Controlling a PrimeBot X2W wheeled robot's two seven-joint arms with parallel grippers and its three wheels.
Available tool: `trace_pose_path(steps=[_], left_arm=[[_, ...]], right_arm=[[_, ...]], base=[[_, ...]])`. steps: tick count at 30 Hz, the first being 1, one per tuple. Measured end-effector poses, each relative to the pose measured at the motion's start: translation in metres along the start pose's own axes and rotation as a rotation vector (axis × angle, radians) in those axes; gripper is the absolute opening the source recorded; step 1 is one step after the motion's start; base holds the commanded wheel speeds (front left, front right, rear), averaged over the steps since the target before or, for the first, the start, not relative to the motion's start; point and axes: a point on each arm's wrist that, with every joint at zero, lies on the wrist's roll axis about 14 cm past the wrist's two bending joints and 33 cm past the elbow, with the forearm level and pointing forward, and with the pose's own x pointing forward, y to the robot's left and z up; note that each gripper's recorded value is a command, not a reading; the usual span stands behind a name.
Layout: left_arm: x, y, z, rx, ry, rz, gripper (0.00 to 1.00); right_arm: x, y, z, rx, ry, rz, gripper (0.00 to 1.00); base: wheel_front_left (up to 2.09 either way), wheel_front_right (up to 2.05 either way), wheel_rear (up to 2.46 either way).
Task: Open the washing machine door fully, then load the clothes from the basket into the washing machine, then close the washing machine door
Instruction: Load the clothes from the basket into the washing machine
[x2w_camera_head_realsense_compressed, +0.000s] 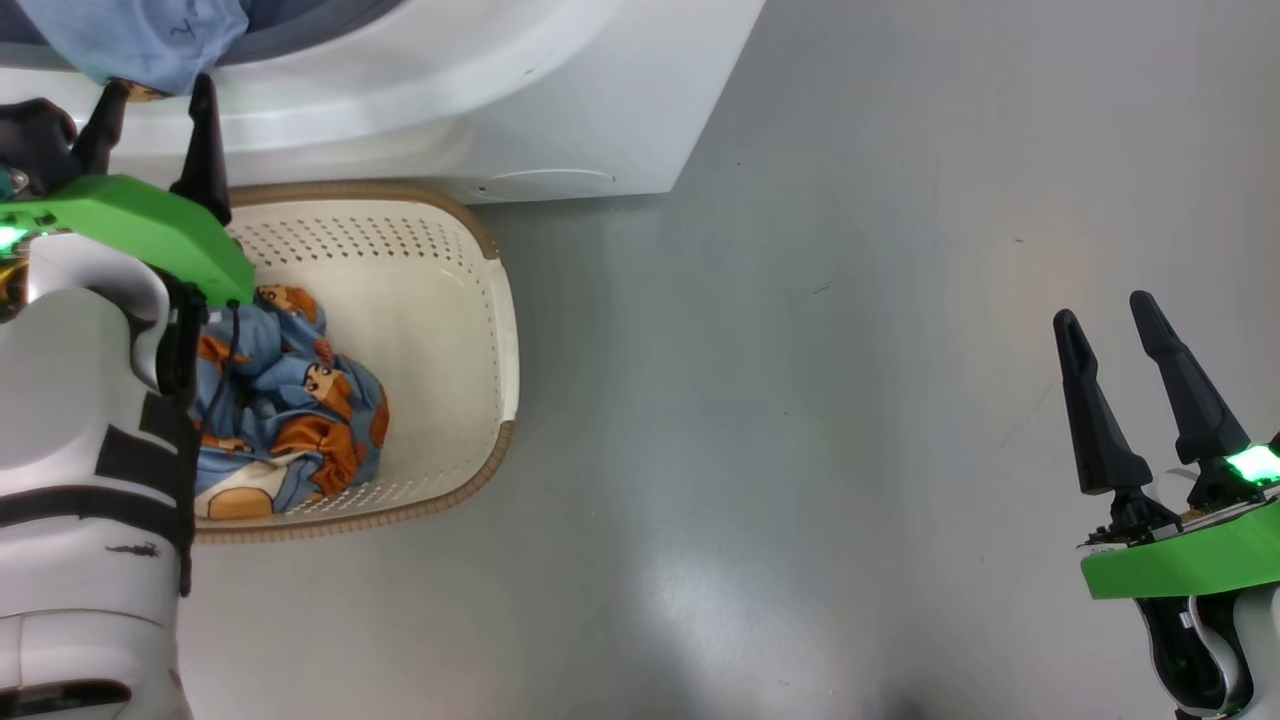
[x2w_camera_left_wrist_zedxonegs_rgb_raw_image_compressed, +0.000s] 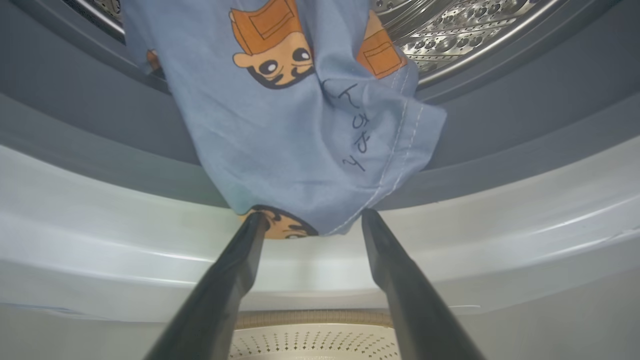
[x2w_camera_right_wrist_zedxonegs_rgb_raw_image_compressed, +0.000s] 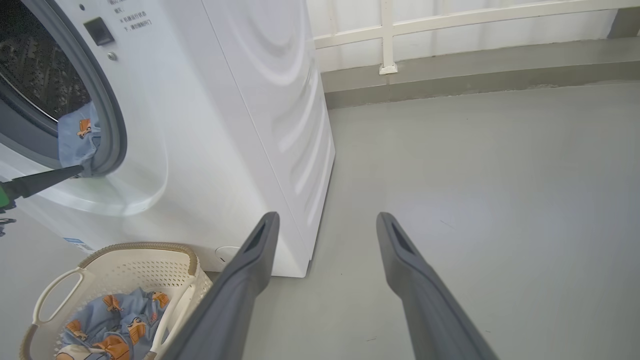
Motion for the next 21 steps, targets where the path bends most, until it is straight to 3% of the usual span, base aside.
trace_pose_path(steps=[3, 8, 11, 13, 16, 21], left_arm=[[0.001, 0.001, 0.001, 0.003, -0.002, 0.007, 0.97], [0.002, 0.001, 0.004, 0.004, -0.010, 0.009, 0.47], [0.003, 0.000, 0.007, 0.004, -0.020, 0.006, 0.38], [0.003, -0.001, 0.009, 0.004, -0.027, 0.006, 0.19], [0.004, -0.001, 0.014, 0.004, -0.042, 0.005, 0.00], [0.006, -0.002, 0.032, 0.007, -0.099, 0.001, 0.00]], right_arm=[[-0.001, -0.001, 0.000, -0.002, 0.001, -0.004, 1.00], [-0.003, -0.003, 0.002, -0.002, -0.001, -0.009, 1.00], [-0.003, -0.003, 0.002, -0.003, -0.003, -0.011, 1.00], [-0.003, -0.003, 0.003, -0.003, -0.003, -0.011, 1.00], [-0.003, -0.002, 0.002, -0.002, -0.003, -0.010, 1.00], [-0.002, -0.001, 0.002, 0.001, -0.003, -0.009, 1.00]], base=[[0.00, 0.00, 0.00], [0.00, 0.00, 0.00], [0.00, 0.00, 0.00], [0.00, 0.00, 0.00], [0.00, 0.00, 0.00], [0.00, 0.00, 0.00]])
